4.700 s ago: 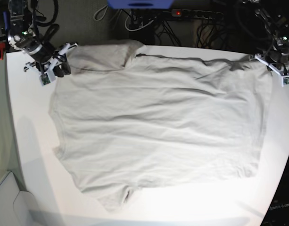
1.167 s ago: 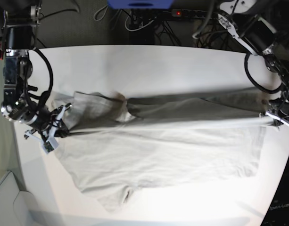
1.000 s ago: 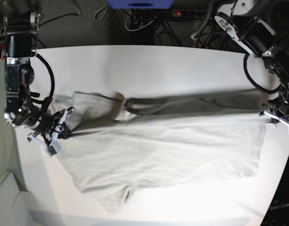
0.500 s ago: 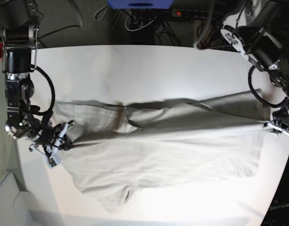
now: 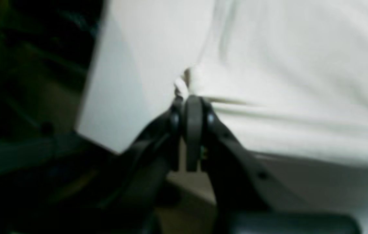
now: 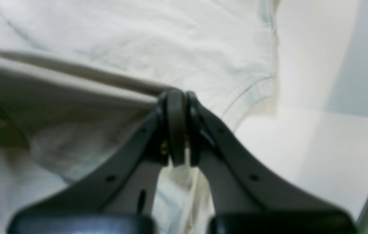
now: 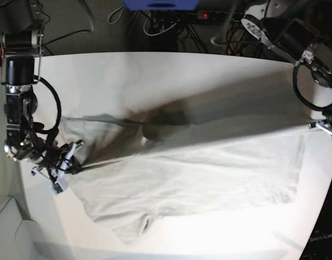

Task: Layout the t-shirt on the table in an organized manner, then fold the t-shirt properly
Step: 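Lift the shirt with both grippers, stretching it between them, then swing the lifted shirt with both grippers and lay it down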

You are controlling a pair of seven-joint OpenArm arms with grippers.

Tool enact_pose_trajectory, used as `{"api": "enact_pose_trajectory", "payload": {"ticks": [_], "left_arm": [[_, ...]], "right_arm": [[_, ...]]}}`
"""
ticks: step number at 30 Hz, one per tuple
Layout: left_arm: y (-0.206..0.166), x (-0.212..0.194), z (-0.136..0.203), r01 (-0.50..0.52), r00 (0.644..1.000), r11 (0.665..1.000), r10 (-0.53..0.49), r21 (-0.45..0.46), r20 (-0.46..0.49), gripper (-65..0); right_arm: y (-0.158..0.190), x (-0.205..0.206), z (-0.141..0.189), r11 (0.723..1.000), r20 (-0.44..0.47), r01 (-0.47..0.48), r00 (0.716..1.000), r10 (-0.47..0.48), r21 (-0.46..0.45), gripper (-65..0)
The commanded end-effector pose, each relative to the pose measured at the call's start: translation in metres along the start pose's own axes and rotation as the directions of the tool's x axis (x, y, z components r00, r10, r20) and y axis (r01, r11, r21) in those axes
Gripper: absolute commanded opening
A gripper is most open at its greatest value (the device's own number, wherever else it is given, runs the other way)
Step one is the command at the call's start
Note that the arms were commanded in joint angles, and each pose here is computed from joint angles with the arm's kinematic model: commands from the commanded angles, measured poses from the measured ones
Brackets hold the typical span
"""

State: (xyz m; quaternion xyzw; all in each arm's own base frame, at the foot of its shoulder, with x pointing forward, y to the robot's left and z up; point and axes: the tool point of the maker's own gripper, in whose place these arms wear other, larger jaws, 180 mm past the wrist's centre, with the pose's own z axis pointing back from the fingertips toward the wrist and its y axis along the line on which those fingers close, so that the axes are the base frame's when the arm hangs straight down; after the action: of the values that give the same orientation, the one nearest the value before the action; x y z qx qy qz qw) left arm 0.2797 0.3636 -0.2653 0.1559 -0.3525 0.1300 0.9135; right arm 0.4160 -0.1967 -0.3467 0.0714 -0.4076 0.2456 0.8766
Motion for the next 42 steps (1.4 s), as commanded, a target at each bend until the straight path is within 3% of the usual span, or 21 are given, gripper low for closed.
{"api": "enact_pose_trajectory", "payload": {"ticks": [1, 8, 12, 23, 31, 35, 42], "left_arm": [[0.012, 0.0, 0.006, 0.016, 1.0, 0.999, -0.017, 0.046, 0.005, -65.0], [0.016, -0.061, -0.008, -0.017, 0.986, 0.999, 0.025, 0.051, -0.163, -65.0], [0.015, -0.071, -0.012, -0.015, 0.981, 0.999, 0.023, 0.043, -0.194, -65.0], [0.019, -0.065, -0.007, -0.006, 0.985, 0.998, 0.016, 0.057, -0.172, -65.0], [0.012, -0.008, -0.009, -0.07, 0.996, 0.997, 0.072, 0.039, -0.046, -65.0], [-0.001, -0.001, -0.029, -0.115, 0.99, 0.993, 0.113, -0.023, -0.08, -65.0], [-0.002, -0.008, -0.057, -0.135, 0.975, 0.99, 0.126, -0.04, -0.186, -65.0]], "right_arm": [[-0.014, 0.022, 0.009, 0.999, 0.054, -0.027, 0.998, 0.029, -0.026, -65.0], [-0.012, 0.02, 0.009, 0.999, 0.052, -0.026, 0.998, 0.027, -0.023, -65.0], [-0.011, 0.02, 0.008, 0.999, 0.052, -0.027, 0.998, 0.028, -0.021, -65.0], [-0.01, 0.02, 0.008, 0.999, 0.05, -0.027, 0.998, 0.028, -0.02, -65.0], [-0.012, 0.023, 0.008, 0.999, 0.056, -0.029, 0.998, 0.03, -0.022, -65.0], [-0.014, 0.028, 0.008, 0.999, 0.062, -0.029, 0.998, 0.031, -0.027, -65.0], [-0.019, 0.035, 0.009, 0.999, 0.074, -0.035, 0.997, 0.038, -0.035, -65.0]]}}
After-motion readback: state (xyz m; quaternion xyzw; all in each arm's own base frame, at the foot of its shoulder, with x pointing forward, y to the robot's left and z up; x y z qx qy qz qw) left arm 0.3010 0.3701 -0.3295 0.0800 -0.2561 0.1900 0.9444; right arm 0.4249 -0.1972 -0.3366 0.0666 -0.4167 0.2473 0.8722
